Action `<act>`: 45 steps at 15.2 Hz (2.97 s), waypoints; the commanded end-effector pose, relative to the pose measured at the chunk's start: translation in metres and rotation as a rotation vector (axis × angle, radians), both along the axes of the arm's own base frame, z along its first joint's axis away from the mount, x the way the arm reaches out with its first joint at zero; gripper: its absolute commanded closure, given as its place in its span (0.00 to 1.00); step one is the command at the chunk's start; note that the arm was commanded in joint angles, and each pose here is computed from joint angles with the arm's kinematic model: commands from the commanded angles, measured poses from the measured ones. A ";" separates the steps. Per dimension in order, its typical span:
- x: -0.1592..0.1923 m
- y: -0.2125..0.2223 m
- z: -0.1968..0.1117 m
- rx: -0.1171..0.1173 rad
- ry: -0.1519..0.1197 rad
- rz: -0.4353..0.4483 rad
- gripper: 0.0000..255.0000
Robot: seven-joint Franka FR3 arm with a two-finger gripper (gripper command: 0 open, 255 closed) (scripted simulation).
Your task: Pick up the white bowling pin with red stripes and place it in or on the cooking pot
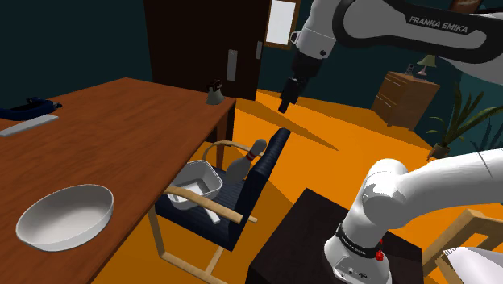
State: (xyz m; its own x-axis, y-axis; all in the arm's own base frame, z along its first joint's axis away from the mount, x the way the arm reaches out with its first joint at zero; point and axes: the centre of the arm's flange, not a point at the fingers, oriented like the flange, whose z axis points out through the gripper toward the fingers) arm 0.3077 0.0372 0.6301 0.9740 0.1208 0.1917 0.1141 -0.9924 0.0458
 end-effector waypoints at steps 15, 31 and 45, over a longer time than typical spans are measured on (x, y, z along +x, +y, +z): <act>0.082 -0.106 -0.128 0.003 0.008 -0.026 0.00; 0.171 -0.229 -0.274 0.006 0.018 -0.055 0.00; 0.195 -0.255 -0.342 0.007 0.020 -0.060 0.00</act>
State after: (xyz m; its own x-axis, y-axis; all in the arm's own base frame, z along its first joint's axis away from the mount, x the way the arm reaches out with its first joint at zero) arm 0.5059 -0.2154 0.2938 0.9805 0.0676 0.1845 0.0611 -0.9973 0.0410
